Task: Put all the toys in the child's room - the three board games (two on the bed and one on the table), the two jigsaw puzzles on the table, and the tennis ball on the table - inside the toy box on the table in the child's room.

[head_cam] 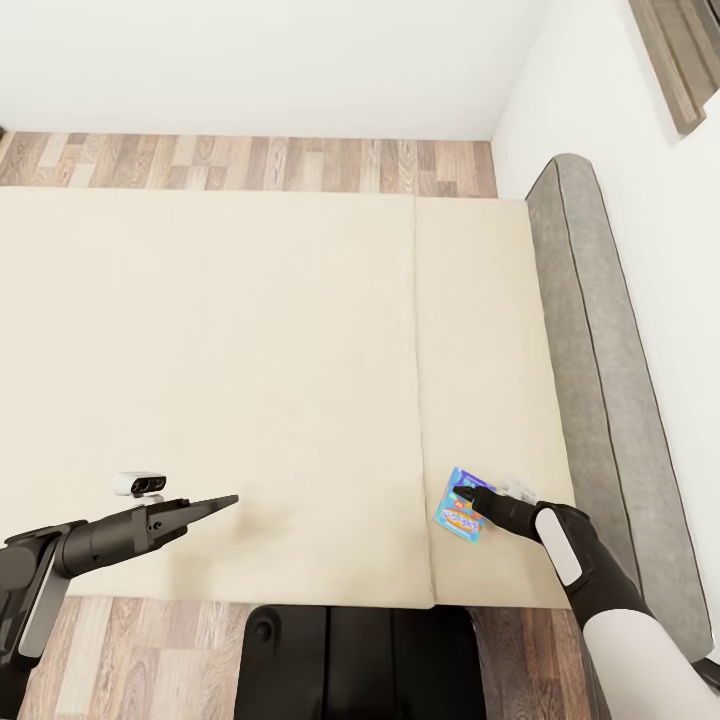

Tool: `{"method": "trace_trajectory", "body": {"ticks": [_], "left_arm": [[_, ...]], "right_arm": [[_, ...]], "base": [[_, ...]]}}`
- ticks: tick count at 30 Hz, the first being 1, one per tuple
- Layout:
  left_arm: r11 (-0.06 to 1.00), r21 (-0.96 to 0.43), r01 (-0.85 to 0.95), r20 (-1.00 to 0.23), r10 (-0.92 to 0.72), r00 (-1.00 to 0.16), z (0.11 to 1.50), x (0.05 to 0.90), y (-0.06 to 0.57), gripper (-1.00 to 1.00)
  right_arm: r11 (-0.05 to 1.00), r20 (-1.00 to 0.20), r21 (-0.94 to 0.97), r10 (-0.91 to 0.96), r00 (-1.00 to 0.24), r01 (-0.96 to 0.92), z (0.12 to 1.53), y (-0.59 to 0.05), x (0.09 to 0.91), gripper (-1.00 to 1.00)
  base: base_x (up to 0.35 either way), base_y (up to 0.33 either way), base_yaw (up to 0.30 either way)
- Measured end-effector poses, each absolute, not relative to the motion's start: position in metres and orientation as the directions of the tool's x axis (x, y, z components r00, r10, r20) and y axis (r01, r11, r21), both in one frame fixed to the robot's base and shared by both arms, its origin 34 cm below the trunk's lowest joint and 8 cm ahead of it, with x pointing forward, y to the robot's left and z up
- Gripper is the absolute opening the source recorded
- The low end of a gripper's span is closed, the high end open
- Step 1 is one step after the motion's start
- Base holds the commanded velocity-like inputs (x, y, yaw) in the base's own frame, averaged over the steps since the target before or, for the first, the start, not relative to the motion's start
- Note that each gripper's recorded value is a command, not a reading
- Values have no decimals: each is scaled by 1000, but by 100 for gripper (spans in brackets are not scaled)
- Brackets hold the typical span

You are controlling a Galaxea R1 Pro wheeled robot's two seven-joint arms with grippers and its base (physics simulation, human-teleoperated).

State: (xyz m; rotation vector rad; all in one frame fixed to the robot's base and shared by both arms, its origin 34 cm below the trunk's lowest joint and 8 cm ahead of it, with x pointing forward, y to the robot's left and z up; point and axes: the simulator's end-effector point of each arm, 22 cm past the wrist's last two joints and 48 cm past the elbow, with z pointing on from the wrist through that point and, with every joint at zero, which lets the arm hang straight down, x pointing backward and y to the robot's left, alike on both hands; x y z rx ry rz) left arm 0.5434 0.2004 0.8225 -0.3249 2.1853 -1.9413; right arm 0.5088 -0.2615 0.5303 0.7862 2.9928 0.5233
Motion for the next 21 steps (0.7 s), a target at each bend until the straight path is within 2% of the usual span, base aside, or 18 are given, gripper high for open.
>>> {"method": "trace_trajectory", "body": {"ticks": [21], "left_arm": [[113, -993, -33, -2, -294, -956, 822, 543, 200, 100]], "right_arm": [[819, 81, 322, 477, -875, 475, 530, -260, 509, 100]], "base": [[0, 8, 0]]}}
